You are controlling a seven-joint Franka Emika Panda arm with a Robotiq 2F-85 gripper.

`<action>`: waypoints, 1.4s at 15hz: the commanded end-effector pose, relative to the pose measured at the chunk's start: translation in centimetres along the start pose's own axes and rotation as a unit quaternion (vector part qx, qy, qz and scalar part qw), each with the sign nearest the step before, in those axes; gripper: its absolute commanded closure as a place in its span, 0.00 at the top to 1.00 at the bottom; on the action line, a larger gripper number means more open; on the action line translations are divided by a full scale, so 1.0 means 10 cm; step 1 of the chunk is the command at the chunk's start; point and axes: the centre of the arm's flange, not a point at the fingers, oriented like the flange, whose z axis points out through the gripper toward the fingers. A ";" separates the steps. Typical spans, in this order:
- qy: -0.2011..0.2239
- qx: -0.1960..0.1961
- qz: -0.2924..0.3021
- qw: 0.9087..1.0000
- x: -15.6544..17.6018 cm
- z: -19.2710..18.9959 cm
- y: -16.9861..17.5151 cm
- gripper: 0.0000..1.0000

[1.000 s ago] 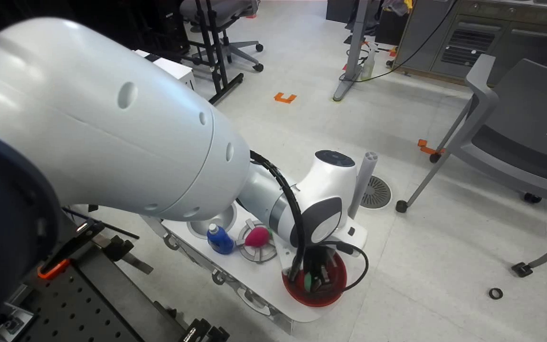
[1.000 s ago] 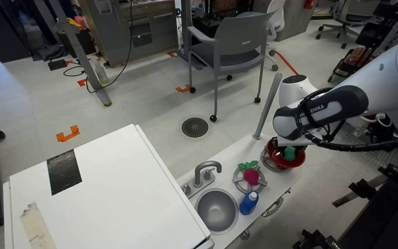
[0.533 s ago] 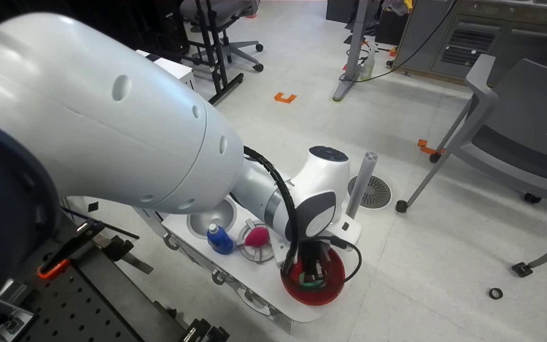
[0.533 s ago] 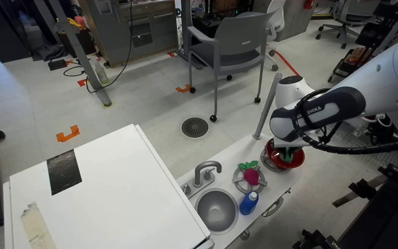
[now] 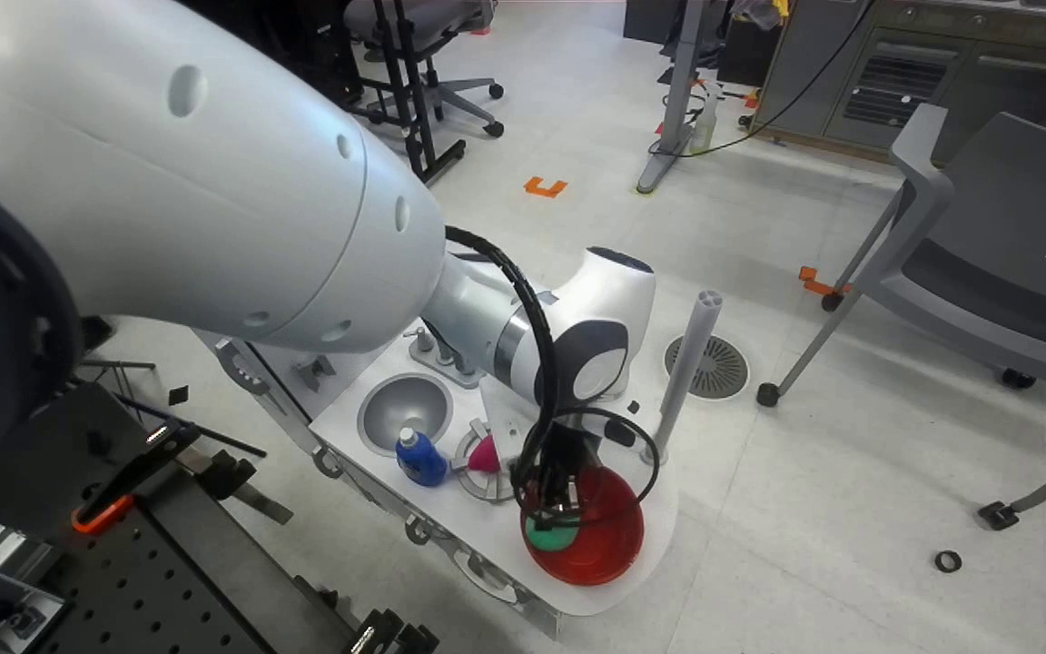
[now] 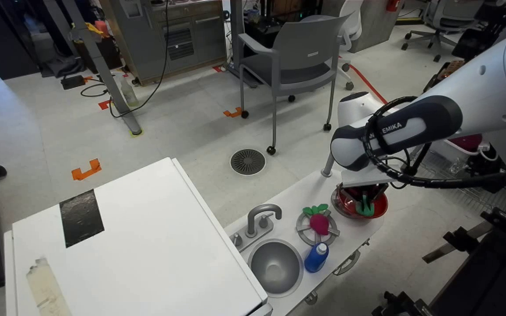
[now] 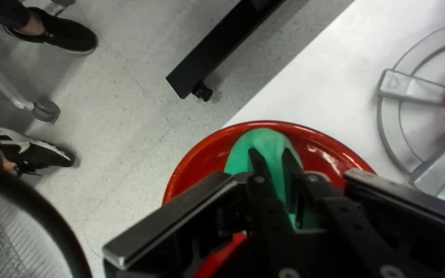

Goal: Remove the green plushie from the orange bowl

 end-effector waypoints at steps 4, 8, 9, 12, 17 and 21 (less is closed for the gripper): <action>-0.002 -0.039 -0.020 0.999 -0.47 -0.54 0.27 0.03; -0.030 -0.010 -0.097 0.995 -0.91 -0.54 0.13 0.03; -0.036 -0.003 -0.119 0.992 -1.02 -0.50 0.07 0.03; -0.046 0.026 -0.175 0.983 -1.17 -0.30 -0.19 0.03; -0.060 0.032 -0.183 0.981 -0.94 0.14 -0.48 0.03; -0.064 0.023 -0.162 0.984 -0.69 0.45 -0.58 0.03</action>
